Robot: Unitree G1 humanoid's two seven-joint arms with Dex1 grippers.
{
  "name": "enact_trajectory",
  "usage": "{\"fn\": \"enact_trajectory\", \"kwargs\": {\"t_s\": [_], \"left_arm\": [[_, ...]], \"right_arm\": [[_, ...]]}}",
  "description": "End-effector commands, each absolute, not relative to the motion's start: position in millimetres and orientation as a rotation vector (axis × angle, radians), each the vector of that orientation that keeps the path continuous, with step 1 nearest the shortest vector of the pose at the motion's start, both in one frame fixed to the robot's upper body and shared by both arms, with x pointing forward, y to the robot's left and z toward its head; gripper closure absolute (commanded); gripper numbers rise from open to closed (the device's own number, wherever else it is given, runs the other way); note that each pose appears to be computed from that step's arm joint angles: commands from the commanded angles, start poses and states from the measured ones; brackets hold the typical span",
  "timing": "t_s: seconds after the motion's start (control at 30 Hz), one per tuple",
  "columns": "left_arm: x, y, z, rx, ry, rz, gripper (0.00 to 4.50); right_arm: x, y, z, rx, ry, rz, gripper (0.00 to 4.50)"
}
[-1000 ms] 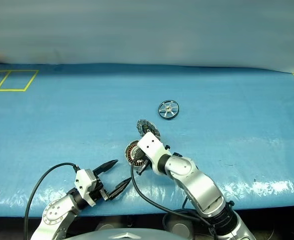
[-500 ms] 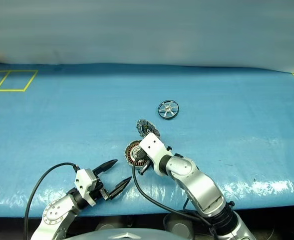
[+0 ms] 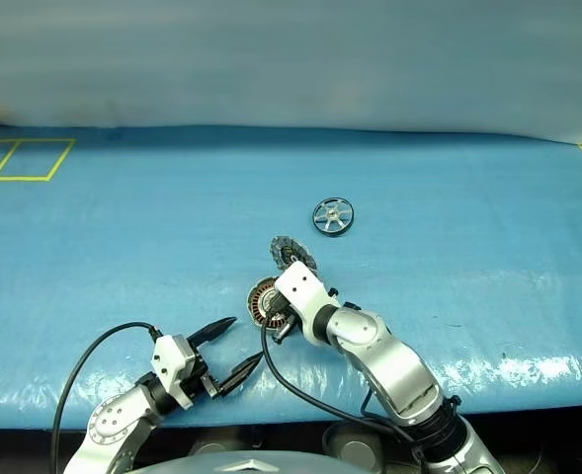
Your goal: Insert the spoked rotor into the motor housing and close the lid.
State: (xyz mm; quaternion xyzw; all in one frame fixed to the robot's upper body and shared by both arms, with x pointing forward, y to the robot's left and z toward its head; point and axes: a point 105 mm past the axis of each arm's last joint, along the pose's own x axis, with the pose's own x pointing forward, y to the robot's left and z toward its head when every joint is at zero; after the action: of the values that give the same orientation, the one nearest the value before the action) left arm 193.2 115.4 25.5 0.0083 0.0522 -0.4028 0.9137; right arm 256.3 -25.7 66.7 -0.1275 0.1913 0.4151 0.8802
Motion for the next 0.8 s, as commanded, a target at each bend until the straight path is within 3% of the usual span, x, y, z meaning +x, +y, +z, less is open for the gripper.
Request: {"fn": "enact_trajectory", "kwargs": {"t_s": [0.03,0.33,0.47,0.57,0.63,0.8], "left_arm": [[193,112,34,0.035,0.076,-0.848,0.00],[193,112,33,0.037,0.081,-0.854,0.00],[193,113,33,0.037,0.085,-0.862,0.00],[193,112,33,0.035,0.086,-0.871,0.00],[194,111,33,0.035,0.086,-0.872,0.00],[194,111,33,0.038,0.088,-0.872,0.00]], "right_arm": [[254,-28,73,-0.292,0.387,0.888,4.46],[241,-51,139,-0.197,0.199,1.008,4.46],[232,-86,142,-0.363,0.303,1.072,4.46],[248,-145,117,-0.739,0.541,0.909,4.46],[261,-169,114,-0.865,0.597,0.826,4.46],[333,-189,142,-0.977,0.396,0.507,4.46]]}}
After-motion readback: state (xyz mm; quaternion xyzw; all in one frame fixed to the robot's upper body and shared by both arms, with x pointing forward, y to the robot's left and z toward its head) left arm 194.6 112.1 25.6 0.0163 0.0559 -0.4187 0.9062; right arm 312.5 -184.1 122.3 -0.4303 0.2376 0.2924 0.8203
